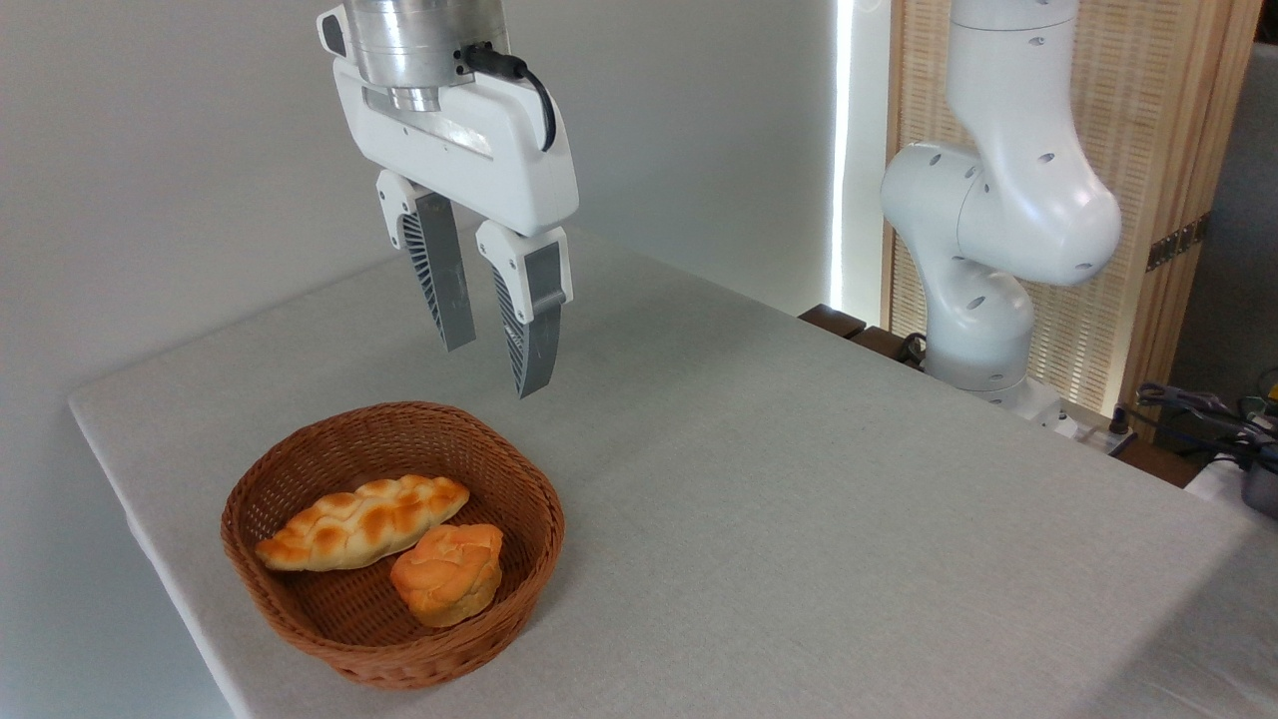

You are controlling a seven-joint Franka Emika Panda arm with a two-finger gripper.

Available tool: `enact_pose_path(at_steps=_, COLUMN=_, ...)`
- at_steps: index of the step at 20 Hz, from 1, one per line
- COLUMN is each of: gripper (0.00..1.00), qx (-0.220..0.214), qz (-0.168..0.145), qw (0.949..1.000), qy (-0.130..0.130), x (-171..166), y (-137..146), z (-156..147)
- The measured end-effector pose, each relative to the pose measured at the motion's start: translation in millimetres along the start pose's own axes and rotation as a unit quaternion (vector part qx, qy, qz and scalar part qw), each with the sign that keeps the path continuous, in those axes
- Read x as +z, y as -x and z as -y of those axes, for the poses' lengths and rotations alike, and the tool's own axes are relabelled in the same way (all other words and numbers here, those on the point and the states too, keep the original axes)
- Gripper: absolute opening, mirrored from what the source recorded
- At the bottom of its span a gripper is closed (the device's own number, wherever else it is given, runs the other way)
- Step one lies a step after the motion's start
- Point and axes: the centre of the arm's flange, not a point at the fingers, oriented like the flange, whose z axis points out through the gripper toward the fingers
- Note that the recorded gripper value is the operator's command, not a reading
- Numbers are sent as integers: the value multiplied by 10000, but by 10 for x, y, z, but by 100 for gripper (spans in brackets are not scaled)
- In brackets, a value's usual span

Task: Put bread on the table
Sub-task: 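Move the open gripper toward the wicker basket, then lower the gripper onto the small round orange bun in the basket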

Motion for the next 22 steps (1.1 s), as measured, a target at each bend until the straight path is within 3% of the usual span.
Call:
enact_pose_path(at_steps=7, gripper=100, qx=26, qz=-76, qw=10000, qy=-58, x=-13, y=-36, z=-9)
enact_pose_path(at_steps=13, gripper=100, qx=93, qz=-489, qw=9986, qy=-157, x=-2, y=-203, z=-51)
enact_pose_path(at_steps=22, gripper=100, qx=328, qz=-924, qw=9944, qy=-394, x=460, y=-536, z=-231)
